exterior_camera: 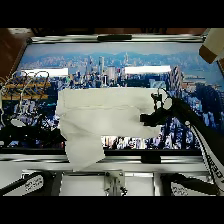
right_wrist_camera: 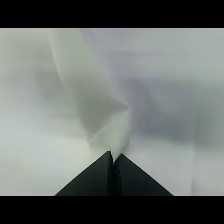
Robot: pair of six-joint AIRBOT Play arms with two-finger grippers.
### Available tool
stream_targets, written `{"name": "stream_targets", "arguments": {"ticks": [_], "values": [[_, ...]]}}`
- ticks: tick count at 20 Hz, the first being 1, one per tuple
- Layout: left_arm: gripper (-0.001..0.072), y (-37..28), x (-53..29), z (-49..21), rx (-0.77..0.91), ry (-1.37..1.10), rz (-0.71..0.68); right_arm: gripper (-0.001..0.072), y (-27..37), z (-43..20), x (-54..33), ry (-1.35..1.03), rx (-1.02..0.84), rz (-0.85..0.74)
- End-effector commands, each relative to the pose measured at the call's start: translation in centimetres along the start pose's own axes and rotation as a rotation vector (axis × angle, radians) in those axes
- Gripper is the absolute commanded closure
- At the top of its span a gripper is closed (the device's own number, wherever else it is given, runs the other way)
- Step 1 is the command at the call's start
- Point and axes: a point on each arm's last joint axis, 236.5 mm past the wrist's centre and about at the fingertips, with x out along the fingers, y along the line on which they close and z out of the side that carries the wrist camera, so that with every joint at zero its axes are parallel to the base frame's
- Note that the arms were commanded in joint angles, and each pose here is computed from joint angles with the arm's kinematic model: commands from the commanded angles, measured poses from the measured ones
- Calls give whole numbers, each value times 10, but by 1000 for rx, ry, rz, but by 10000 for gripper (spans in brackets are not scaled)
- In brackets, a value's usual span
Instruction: Fold the shirts.
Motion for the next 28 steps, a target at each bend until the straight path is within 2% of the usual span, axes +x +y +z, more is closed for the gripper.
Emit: {"name": "stream_targets", "arguments": {"ticks": [1, 5, 9, 10, 12, 16, 19, 23, 28], "values": [[679, -1, 0, -1, 0, 3, -2, 672, -12, 24, -26, -88, -56, -83], [679, -1, 0, -1, 0, 4, -2, 672, -43, 70, -78, -244, -108, -280], [679, -1, 0, -1, 0, 4, -2, 669, -53, 85, -82, -292, -133, -335], [679, -1, 0, -1, 0, 4, -2, 617, -54, 85, -78, -283, -131, -334], [679, -1, 0, -1, 0, 4, -2, 110, -52, 81, -72, -259, -121, -319], [679, 0, 0, -1, 3, 3, -1, 108, -65, 36, -75, -74, -109, -348], [679, -1, 0, -1, 4, 3, -1, 108, -71, -2, -78, 69, -2, -229], [679, -1, 0, 0, 3, 3, -2, 112, -74, -5, -58, 34, 244, -26], [679, -1, 0, -1, 1, 4, -2, 114, -64, -2, -28, 7, 189, -10]]}}
